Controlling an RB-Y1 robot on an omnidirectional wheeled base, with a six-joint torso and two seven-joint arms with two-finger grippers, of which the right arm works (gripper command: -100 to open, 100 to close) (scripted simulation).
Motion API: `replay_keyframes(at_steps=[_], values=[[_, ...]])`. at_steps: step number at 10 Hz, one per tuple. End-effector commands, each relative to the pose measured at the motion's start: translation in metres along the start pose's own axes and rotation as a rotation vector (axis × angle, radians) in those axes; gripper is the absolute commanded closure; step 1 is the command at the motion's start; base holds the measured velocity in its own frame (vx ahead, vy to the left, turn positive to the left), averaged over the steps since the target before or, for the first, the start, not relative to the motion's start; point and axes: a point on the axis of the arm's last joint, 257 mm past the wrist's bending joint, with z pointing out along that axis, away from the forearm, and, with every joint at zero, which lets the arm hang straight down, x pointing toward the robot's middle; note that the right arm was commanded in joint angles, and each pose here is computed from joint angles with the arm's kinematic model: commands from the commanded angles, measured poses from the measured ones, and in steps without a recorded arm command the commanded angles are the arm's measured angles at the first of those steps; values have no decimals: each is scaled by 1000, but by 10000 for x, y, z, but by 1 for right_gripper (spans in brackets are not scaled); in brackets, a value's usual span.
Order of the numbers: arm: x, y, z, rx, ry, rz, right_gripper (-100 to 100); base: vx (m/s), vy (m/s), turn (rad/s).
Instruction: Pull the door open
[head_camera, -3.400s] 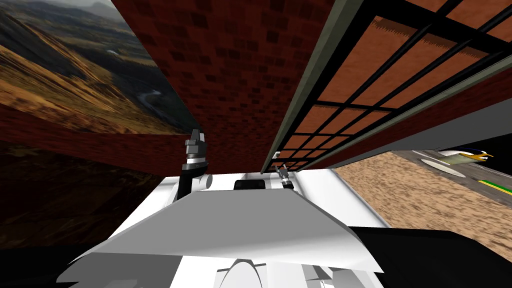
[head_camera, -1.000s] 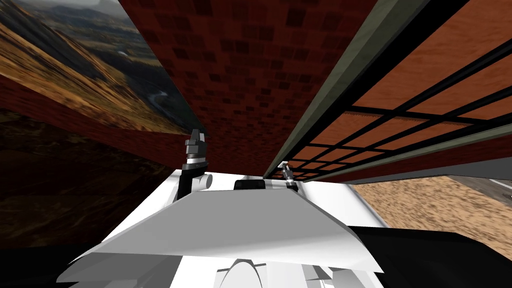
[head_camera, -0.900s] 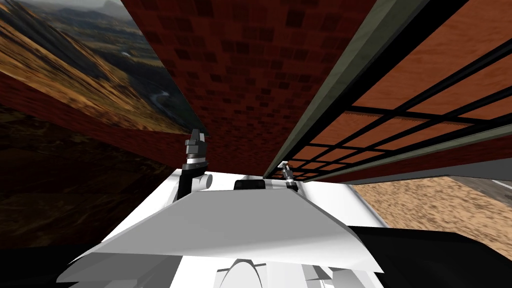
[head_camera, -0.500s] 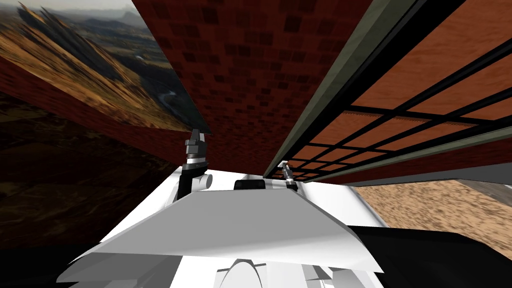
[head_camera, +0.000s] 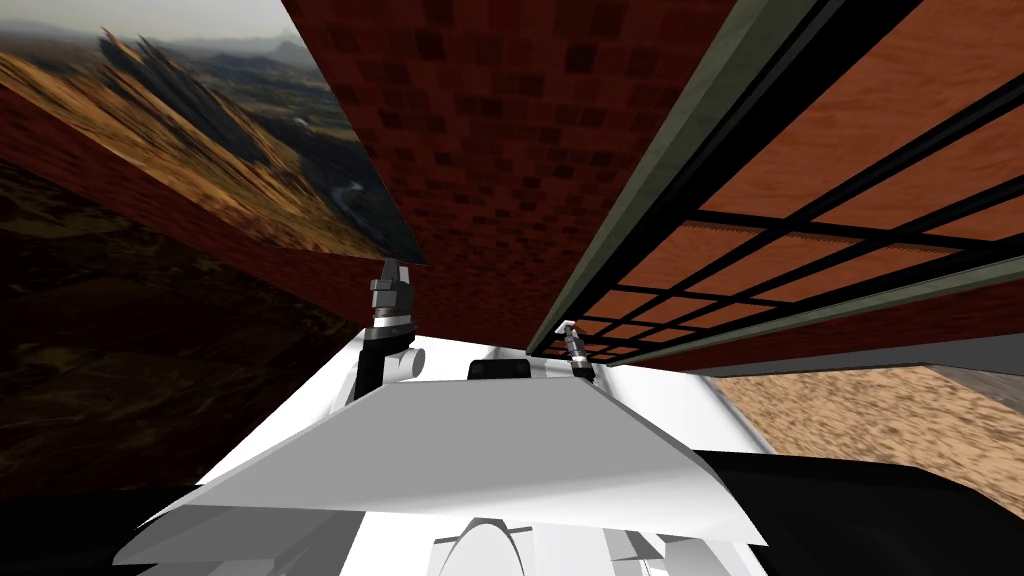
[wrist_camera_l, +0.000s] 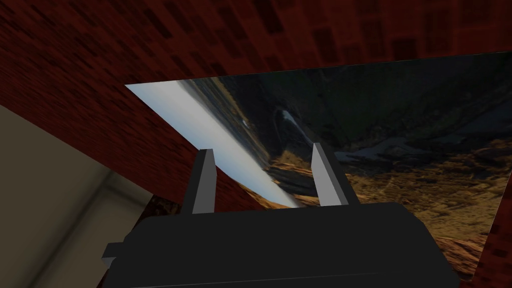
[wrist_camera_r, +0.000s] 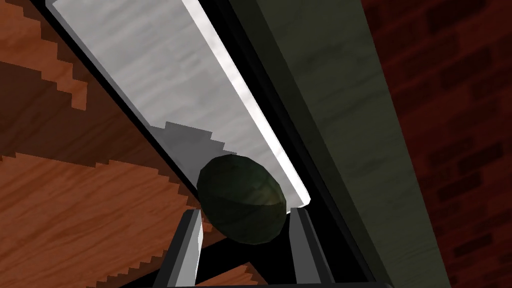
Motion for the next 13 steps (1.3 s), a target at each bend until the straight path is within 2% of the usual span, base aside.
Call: replay_keyframes(at_steps=[1,10,13], values=[[9,16,10,1,-4,62,100,-37,-5,41],[-33,14,105,12,-33,344,100,-39,-17,49],[-40,12,121,14,-39,400,100,-28,-14,34]])
